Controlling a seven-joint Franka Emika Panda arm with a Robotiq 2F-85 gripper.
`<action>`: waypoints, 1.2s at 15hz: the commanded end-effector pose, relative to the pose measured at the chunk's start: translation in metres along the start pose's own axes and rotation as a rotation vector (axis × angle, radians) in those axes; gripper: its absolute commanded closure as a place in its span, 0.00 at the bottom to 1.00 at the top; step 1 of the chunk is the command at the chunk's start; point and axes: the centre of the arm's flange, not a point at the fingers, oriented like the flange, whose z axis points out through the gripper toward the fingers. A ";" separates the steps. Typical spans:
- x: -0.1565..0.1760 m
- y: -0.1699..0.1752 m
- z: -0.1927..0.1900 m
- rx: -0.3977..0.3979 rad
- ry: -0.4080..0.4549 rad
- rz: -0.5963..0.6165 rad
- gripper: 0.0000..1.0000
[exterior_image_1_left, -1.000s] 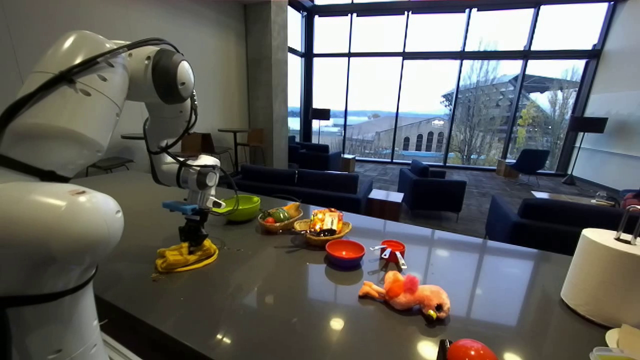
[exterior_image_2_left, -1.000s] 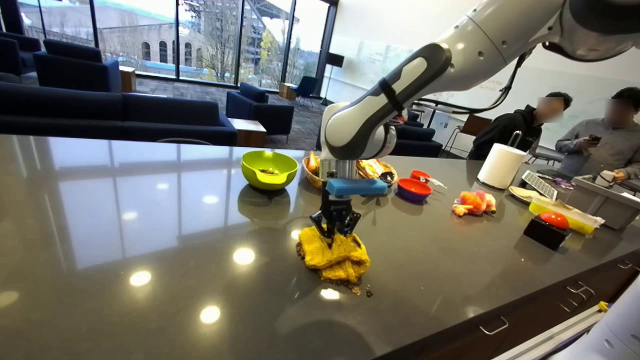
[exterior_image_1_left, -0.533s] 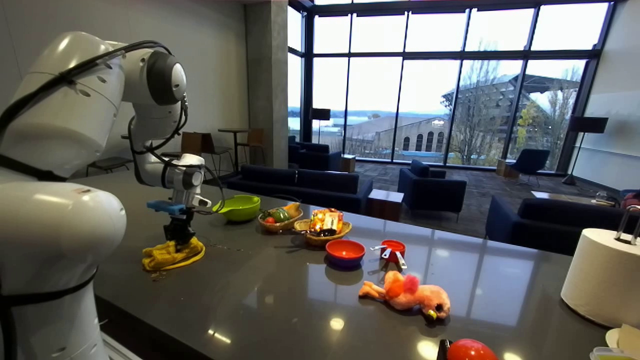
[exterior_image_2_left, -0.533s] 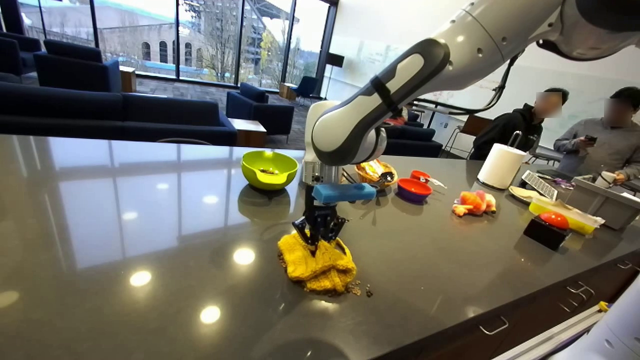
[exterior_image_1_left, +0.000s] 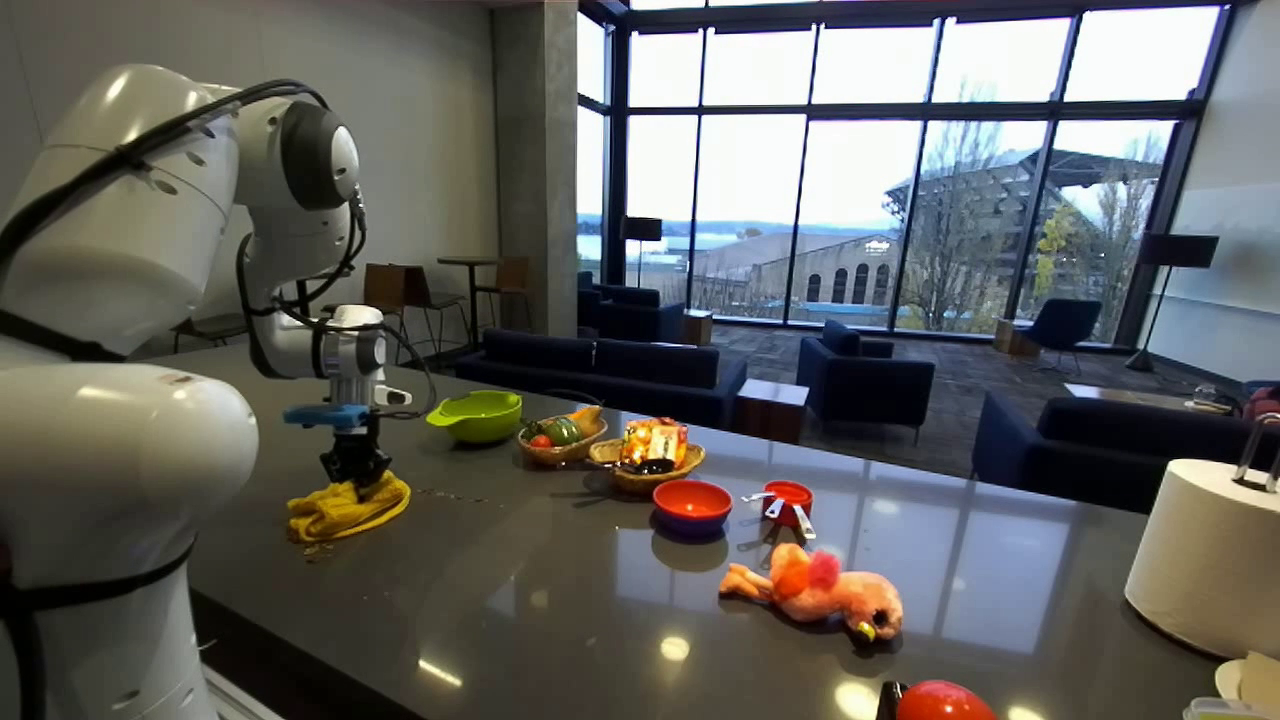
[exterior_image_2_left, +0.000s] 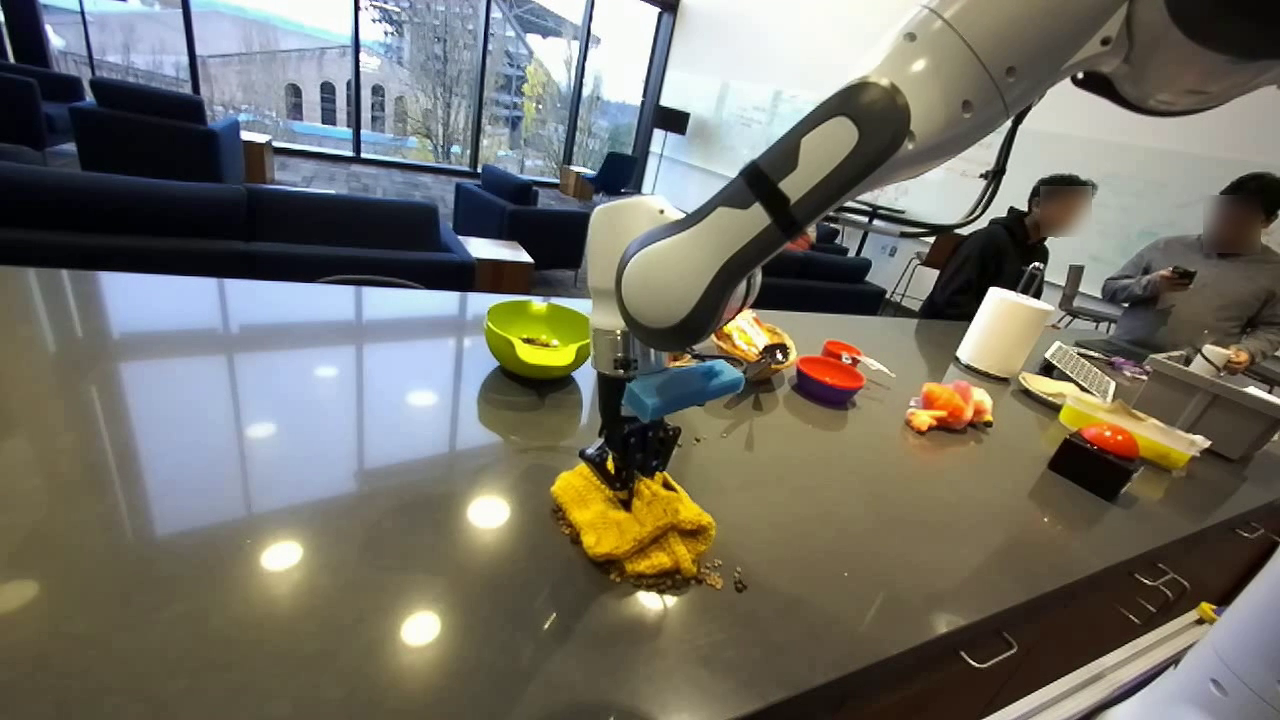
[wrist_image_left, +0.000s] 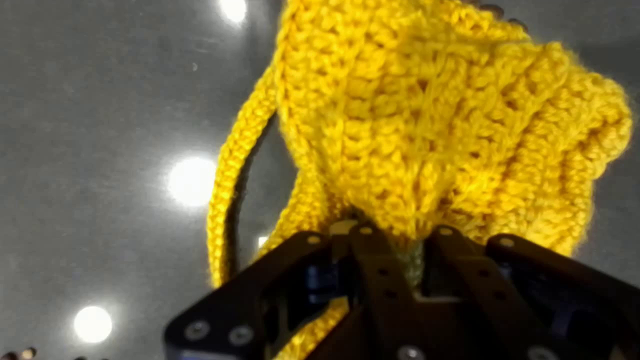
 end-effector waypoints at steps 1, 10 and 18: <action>0.026 0.010 0.023 -0.041 0.065 -0.046 0.96; 0.045 0.049 -0.019 -0.155 0.136 -0.064 0.96; 0.018 0.082 -0.034 -0.076 0.019 0.035 0.96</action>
